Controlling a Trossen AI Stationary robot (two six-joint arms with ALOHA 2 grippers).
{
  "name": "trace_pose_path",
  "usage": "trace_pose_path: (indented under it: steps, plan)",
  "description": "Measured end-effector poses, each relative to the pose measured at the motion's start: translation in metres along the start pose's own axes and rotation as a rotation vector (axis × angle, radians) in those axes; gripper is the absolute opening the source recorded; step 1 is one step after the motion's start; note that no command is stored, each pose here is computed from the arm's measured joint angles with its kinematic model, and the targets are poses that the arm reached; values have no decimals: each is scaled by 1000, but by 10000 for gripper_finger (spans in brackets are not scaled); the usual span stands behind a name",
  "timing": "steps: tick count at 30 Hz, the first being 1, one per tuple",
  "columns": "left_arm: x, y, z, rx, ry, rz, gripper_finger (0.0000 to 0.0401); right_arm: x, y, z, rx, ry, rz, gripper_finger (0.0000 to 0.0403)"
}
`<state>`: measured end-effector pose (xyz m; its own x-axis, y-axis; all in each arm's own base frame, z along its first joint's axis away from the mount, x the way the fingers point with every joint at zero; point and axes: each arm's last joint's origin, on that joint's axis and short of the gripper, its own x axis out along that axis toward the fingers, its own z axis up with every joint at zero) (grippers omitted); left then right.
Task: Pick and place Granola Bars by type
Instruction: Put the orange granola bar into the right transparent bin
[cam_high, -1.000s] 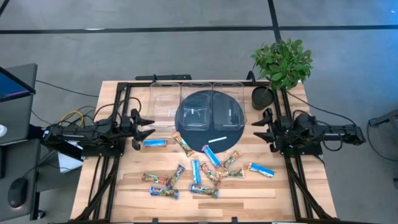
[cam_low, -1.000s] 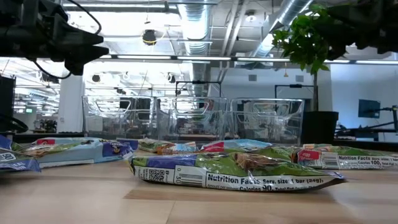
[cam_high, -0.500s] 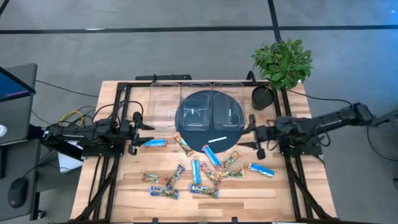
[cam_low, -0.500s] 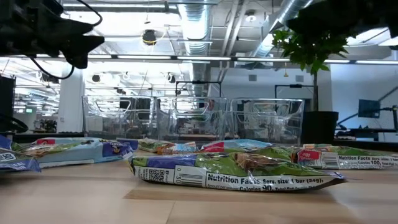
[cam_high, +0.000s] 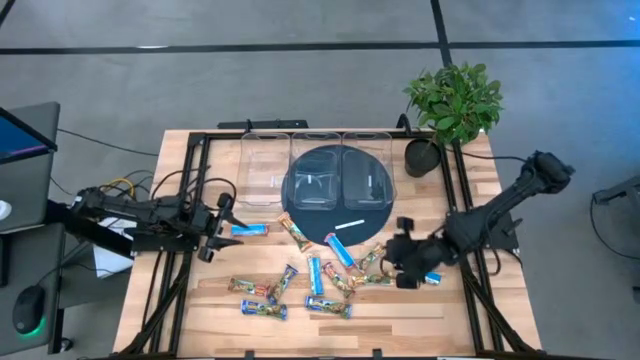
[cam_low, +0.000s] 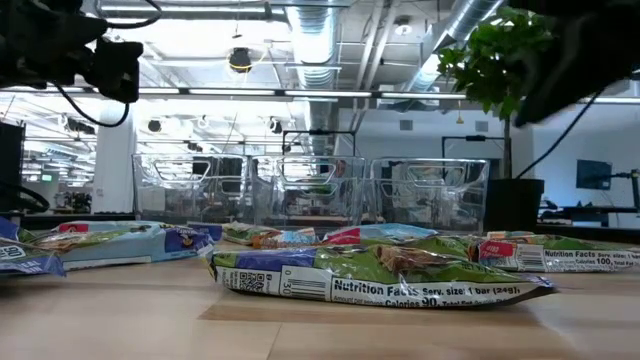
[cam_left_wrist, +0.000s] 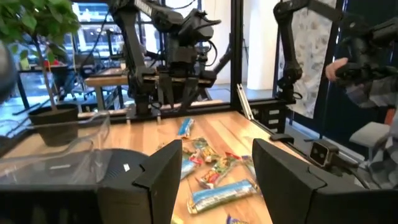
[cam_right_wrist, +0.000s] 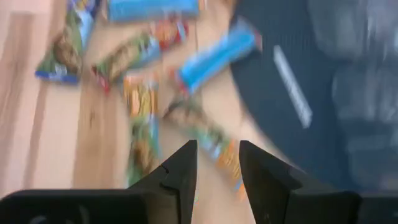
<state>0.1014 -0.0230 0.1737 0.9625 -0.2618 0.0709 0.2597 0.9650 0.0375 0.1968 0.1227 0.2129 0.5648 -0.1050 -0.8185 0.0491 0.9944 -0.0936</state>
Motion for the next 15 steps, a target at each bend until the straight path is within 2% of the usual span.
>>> trace_pose_path:
  steps: [6,11,15]
  plan:
    - [4,-4,-5,-9,58,37,190,-5,20,-30,179,167,-42,113]
    - [8,-6,-9,-35,100,89,190,-8,36,-48,239,211,-68,116]
    - [11,-9,-7,-34,86,89,190,-9,46,-57,265,225,-69,136]
